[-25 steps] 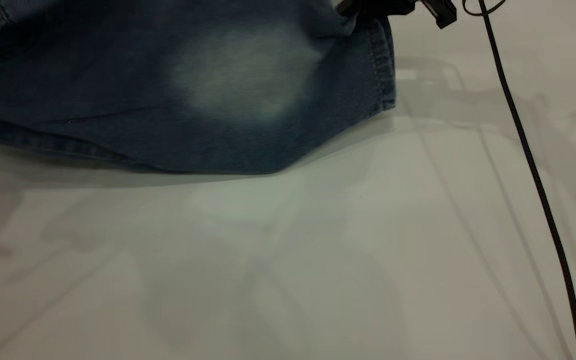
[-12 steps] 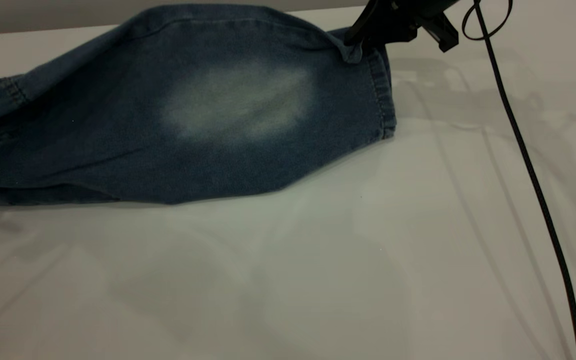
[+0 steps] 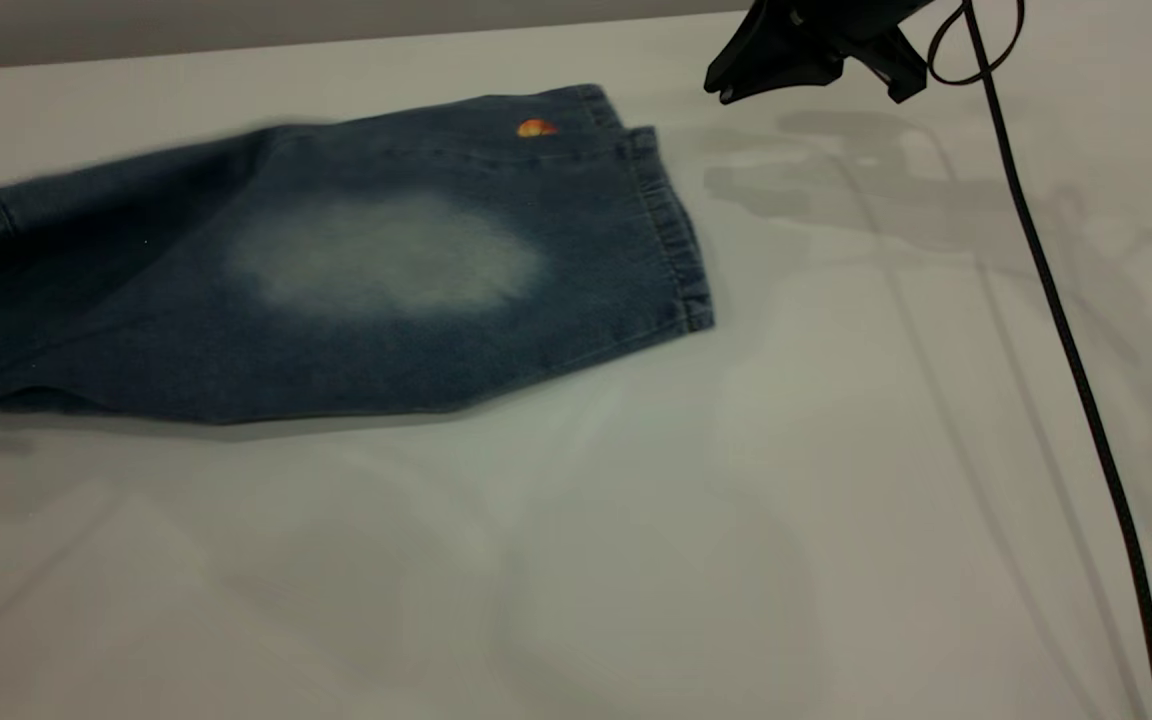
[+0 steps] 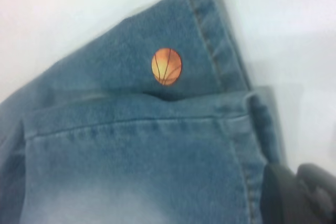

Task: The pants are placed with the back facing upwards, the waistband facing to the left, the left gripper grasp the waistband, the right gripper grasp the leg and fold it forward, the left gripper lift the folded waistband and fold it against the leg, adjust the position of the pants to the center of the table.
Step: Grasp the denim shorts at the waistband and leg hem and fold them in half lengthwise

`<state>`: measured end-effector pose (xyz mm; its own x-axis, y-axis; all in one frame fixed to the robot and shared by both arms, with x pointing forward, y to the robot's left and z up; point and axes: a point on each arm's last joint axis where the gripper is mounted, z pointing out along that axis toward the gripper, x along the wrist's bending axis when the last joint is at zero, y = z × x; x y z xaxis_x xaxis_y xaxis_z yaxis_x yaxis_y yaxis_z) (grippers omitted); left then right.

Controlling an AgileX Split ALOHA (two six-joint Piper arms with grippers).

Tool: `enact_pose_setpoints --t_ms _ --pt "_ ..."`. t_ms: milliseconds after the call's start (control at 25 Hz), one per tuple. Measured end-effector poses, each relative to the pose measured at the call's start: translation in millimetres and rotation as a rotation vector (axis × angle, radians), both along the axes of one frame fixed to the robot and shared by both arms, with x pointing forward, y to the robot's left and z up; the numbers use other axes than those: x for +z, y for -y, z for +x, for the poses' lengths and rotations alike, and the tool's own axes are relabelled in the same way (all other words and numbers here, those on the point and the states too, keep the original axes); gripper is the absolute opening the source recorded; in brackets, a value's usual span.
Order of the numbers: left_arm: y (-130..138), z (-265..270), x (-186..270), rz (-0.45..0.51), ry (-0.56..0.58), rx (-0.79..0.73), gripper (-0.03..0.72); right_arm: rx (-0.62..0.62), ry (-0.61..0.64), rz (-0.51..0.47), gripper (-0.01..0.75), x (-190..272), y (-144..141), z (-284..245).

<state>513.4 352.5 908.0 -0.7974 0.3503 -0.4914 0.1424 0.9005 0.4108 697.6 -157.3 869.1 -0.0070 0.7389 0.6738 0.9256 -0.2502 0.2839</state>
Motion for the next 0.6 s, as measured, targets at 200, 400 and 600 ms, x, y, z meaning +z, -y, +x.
enact_pose_setpoints --t_ms 200,400,600 --pt "0.1 0.2 -13.2 -0.006 -0.047 -0.004 0.122 0.029 0.022 -0.003 0.015 0.6 -5.2 -1.2" --pt "0.4 0.0 -22.1 -0.010 -0.080 -0.009 0.122 0.121 0.037 0.014 0.040 2.1 -10.0 -6.0" --pt "-0.5 1.4 -20.9 0.042 -0.080 -0.064 0.122 0.142 0.024 0.035 0.087 3.2 -11.9 -8.0"
